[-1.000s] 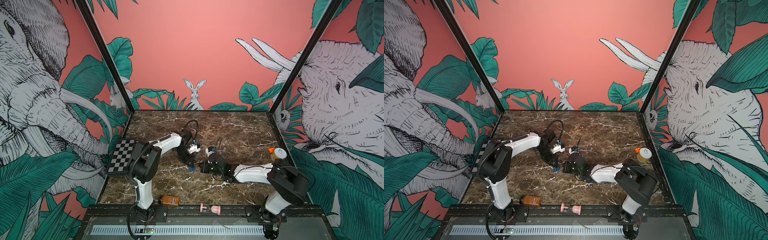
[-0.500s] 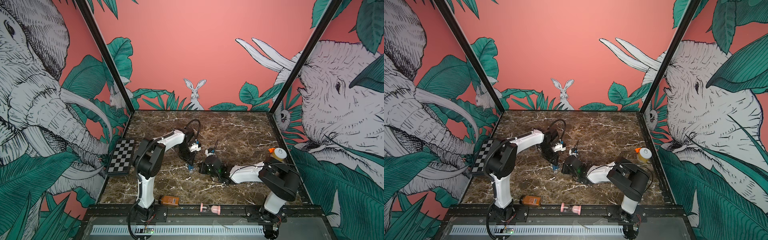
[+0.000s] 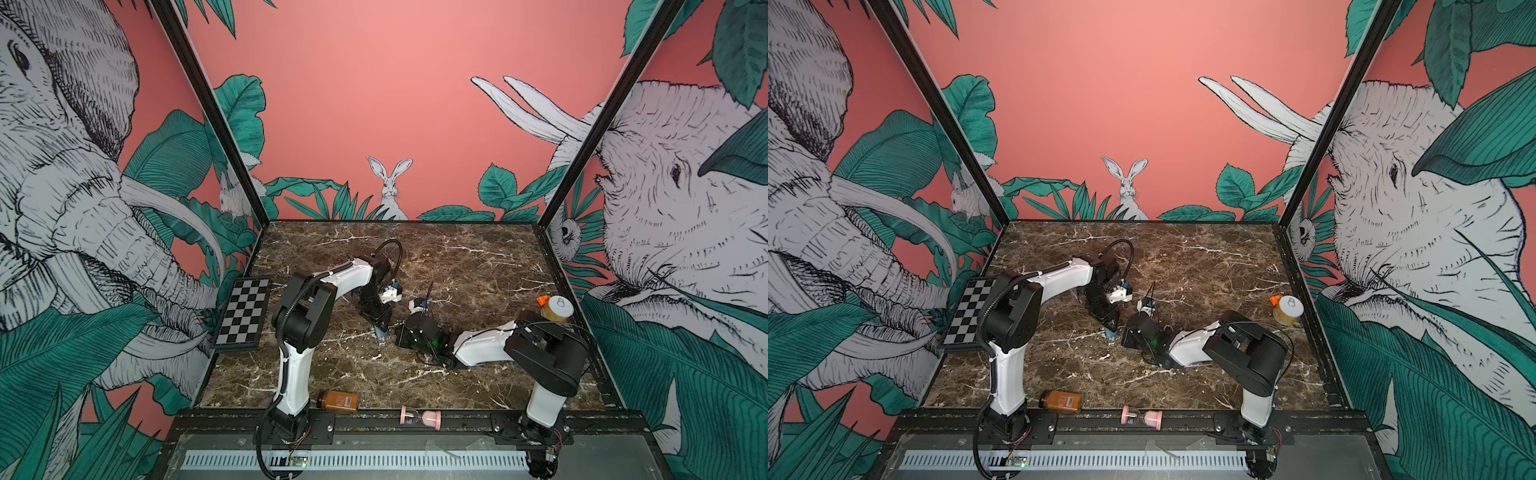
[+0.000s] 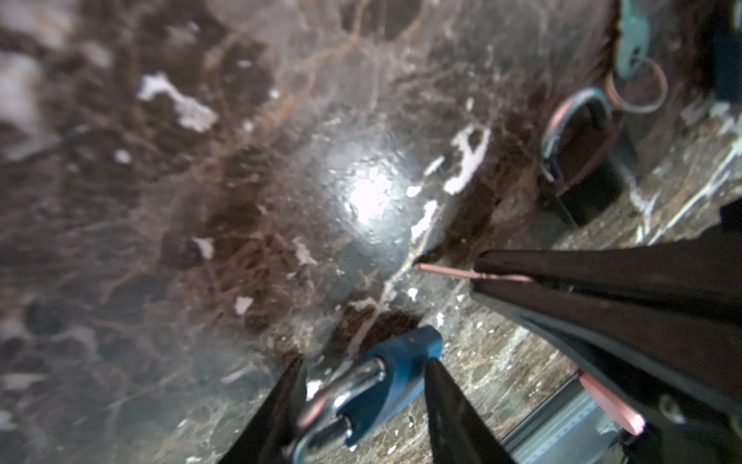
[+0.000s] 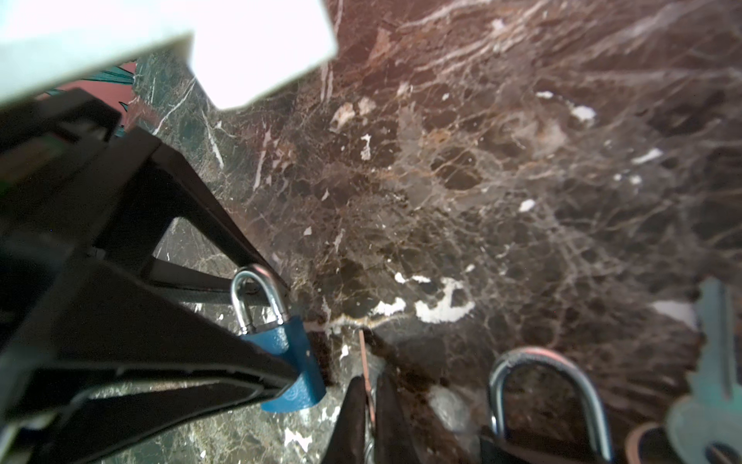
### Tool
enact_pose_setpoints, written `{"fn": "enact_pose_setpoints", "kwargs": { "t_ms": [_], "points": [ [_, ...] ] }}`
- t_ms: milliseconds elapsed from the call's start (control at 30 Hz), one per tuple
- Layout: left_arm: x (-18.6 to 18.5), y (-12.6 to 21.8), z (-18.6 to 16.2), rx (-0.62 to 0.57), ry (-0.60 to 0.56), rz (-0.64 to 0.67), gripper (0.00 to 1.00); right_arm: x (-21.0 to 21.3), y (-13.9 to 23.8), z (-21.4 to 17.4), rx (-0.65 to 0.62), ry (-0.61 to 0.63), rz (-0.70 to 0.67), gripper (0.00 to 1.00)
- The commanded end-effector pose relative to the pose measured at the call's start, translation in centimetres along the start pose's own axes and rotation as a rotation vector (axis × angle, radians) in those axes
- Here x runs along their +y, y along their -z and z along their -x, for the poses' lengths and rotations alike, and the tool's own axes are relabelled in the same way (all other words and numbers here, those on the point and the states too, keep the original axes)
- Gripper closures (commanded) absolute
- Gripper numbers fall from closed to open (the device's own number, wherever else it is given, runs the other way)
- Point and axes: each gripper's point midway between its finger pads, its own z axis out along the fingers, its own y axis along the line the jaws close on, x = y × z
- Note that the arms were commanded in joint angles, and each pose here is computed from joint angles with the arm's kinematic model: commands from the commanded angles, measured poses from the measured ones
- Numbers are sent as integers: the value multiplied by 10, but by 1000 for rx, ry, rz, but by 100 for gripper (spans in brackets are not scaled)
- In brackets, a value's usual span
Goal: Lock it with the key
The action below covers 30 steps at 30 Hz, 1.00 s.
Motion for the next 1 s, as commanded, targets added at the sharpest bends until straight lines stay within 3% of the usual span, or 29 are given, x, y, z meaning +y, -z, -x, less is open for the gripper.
{"fn": "enact_pose_setpoints", "kwargs": {
  "t_ms": [0, 133, 267, 333, 500, 567, 767, 967],
  "points": [
    [2, 8, 4, -9, -23, 25, 46, 4, -4, 3, -21, -13, 3, 86],
    [4, 13, 7, -28, -22, 39, 31, 4, -1, 5, -31, -6, -1, 76],
    [7, 20, 10, -49, -21, 71, 27, 6, 4, 10, -45, 5, -9, 68],
    [11, 26, 11, -59, -14, 105, 21, 7, 7, 11, -53, 14, -16, 66],
    [14, 53, 18, -138, -12, 180, 17, 7, 19, 19, -79, 31, -38, 66],
    [15, 66, 19, -172, -12, 214, 3, 11, 26, 25, -97, 52, -35, 66],
    [17, 112, 24, -314, -4, 340, 3, 33, 66, 56, -173, 186, -36, 66],
    [36, 159, 30, -605, 76, 556, 3, 41, 115, 92, -278, 373, -101, 60]
  ]
}}
